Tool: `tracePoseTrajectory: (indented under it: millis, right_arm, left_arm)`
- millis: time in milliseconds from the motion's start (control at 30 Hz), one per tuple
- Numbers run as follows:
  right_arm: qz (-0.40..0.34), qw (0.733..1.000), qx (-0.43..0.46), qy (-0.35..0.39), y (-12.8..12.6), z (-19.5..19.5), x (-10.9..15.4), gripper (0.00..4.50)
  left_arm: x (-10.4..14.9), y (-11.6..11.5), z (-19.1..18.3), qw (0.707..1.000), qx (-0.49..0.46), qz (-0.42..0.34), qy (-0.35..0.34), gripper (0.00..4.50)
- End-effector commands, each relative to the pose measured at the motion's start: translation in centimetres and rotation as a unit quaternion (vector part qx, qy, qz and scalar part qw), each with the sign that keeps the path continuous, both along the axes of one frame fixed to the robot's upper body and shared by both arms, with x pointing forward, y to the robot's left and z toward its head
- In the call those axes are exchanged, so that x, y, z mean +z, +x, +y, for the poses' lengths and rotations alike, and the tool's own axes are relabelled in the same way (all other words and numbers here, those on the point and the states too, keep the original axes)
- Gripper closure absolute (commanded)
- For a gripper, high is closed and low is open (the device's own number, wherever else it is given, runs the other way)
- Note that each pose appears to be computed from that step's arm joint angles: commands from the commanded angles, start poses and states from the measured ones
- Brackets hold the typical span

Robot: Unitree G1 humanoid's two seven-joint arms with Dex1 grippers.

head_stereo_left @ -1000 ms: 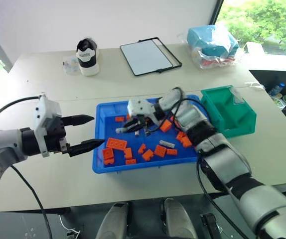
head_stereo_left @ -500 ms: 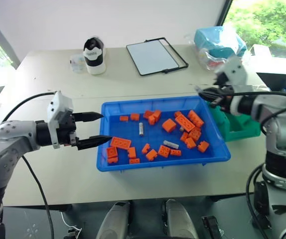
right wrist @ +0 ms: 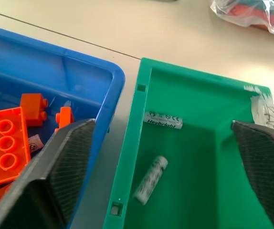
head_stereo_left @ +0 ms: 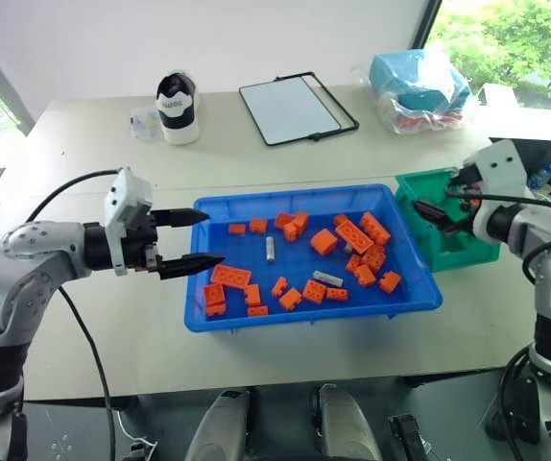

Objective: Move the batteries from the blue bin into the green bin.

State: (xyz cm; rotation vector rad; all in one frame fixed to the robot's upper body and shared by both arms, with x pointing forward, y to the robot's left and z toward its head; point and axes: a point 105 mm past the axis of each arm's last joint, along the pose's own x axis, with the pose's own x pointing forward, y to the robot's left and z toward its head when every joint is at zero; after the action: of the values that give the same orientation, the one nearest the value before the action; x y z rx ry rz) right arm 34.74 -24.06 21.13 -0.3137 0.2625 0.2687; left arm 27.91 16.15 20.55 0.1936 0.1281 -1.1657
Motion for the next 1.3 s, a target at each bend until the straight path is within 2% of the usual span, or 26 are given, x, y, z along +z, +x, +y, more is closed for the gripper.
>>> tracePoseTrajectory:
  millis: [33,100,167,233,300,500,667,933,1133,1233,1300]
  right_arm:
    - [-0.04,0.989,0.143,0.027,0.2,7.4,2.8,0.02]
    - [-0.017,0.983,0.175,0.058,0.2,10.1,2.2,0.02]
    - [0.037,0.972,0.189,0.131,0.2,13.6,0.7,0.02]
    - [0.1,0.956,0.204,0.183,-0.6,16.5,-0.8,0.02]
    - [0.14,0.944,0.217,0.204,-1.6,18.2,-1.7,0.02]
    - [0.217,0.923,0.244,0.203,-3.3,21.2,-4.7,0.02]
    - [0.258,0.919,0.232,0.188,-2.4,22.5,-8.0,0.02]
    - [0.248,0.927,0.216,0.181,0.4,23.2,-8.7,0.02]
    - [0.251,0.929,0.213,0.168,0.9,23.3,-9.6,0.02]
    - [0.249,0.93,0.217,0.162,0.7,23.5,-10.0,0.82]
    - [0.248,0.93,0.219,0.161,0.6,23.5,-10.0,1.9]
  left_arm:
    - [1.1,-0.5,0.2,1.0,0.003,-0.024,0.003,0.0]
    - [1.0,-0.5,0.3,1.0,0.005,-0.024,0.005,0.0]
    - [1.0,-0.7,0.5,1.0,0.01,-0.024,0.009,0.0]
    - [1.0,-1.0,0.7,1.0,0.015,-0.024,0.011,0.0]
    - [1.0,-1.2,0.8,0.999,0.018,-0.023,0.012,0.0]
    - [0.9,-1.9,1.4,0.999,0.028,-0.02,0.02,0.0]
    - [0.9,-2.1,1.5,0.999,0.038,-0.021,0.016,0.0]
    - [1.0,-2.3,1.4,0.999,0.044,-0.023,0.011,0.0]
    - [1.3,-2.2,1.5,0.998,0.048,-0.028,0.009,0.0]
    - [1.4,-2.1,1.5,0.998,0.049,-0.031,0.008,0.0]
    - [1.5,-2.0,1.5,0.998,0.048,-0.032,0.006,0.0]
